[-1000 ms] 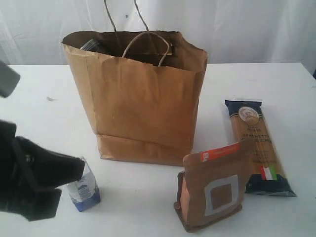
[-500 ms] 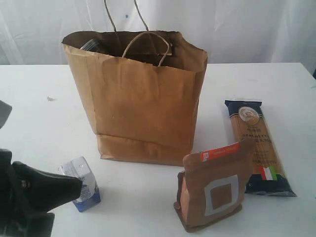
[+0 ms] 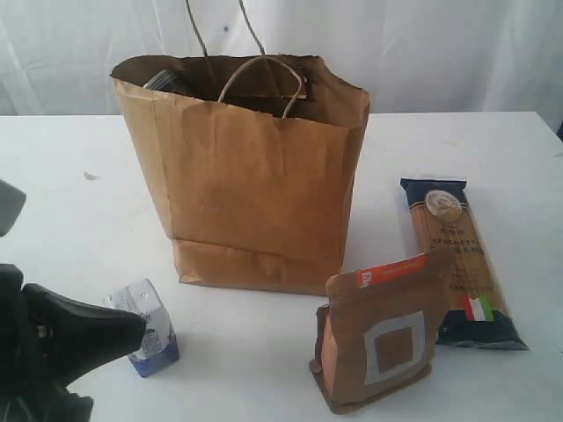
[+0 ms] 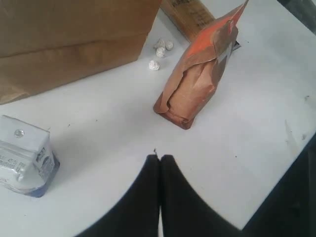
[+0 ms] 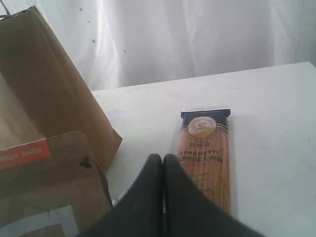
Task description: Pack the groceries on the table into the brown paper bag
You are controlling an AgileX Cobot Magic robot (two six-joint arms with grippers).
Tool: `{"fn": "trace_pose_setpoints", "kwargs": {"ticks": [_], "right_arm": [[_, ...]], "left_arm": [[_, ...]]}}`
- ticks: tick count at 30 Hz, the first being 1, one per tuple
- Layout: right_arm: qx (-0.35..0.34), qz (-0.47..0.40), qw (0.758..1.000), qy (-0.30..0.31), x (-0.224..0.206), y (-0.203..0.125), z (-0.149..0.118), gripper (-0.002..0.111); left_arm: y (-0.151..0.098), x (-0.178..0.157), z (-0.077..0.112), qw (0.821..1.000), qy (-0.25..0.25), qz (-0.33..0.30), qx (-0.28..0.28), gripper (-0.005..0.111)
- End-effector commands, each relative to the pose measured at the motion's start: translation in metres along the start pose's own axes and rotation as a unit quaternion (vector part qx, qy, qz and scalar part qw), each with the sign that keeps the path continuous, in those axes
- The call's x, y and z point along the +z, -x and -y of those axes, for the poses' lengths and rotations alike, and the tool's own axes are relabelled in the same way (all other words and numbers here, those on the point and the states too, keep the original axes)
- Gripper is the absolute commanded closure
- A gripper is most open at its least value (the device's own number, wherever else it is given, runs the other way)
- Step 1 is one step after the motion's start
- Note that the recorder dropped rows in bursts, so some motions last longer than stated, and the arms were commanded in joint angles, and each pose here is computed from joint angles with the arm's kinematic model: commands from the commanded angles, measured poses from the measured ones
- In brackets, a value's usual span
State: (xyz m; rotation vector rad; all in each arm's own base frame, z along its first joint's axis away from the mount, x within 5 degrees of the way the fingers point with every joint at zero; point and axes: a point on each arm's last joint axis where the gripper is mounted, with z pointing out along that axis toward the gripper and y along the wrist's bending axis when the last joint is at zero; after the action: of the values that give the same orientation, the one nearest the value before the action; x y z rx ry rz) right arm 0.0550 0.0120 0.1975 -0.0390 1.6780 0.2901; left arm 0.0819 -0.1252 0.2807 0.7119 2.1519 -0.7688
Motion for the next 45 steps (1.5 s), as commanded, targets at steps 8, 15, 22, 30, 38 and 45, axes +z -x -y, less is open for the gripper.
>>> {"fn": "trace_pose_setpoints", "kwargs": {"ticks": [8, 15, 22, 30, 38, 45], "right_arm": [[0.006, 0.005, 1.0, -0.002, 0.0, 0.0, 0.0, 0.108], [0.006, 0.005, 1.0, -0.002, 0.0, 0.0, 0.0, 0.108], [0.006, 0.005, 1.0, -0.002, 0.0, 0.0, 0.0, 0.108], [0.006, 0.005, 1.0, -0.002, 0.0, 0.0, 0.0, 0.108], [0.006, 0.005, 1.0, -0.002, 0.0, 0.0, 0.0, 0.108], [0.006, 0.005, 1.0, -0.002, 0.0, 0.0, 0.0, 0.108]], "left_arm": [[0.008, -0.024, -0.009, 0.996, 0.021, 0.085, 0.035, 0.107], [-0.011, -0.055, -0.037, 0.984, 0.12, 0.132, 0.024, 0.107], [-0.078, -0.063, -0.066, 0.943, 0.264, 0.202, 0.01, 0.107], [-0.122, -0.041, -0.086, 0.921, 0.325, 0.213, -0.019, 0.107], [-0.124, -0.036, -0.089, 0.915, 0.326, 0.236, -0.014, 0.107], [-0.124, -0.036, -0.089, 0.915, 0.326, 0.236, -0.014, 0.107]]}}
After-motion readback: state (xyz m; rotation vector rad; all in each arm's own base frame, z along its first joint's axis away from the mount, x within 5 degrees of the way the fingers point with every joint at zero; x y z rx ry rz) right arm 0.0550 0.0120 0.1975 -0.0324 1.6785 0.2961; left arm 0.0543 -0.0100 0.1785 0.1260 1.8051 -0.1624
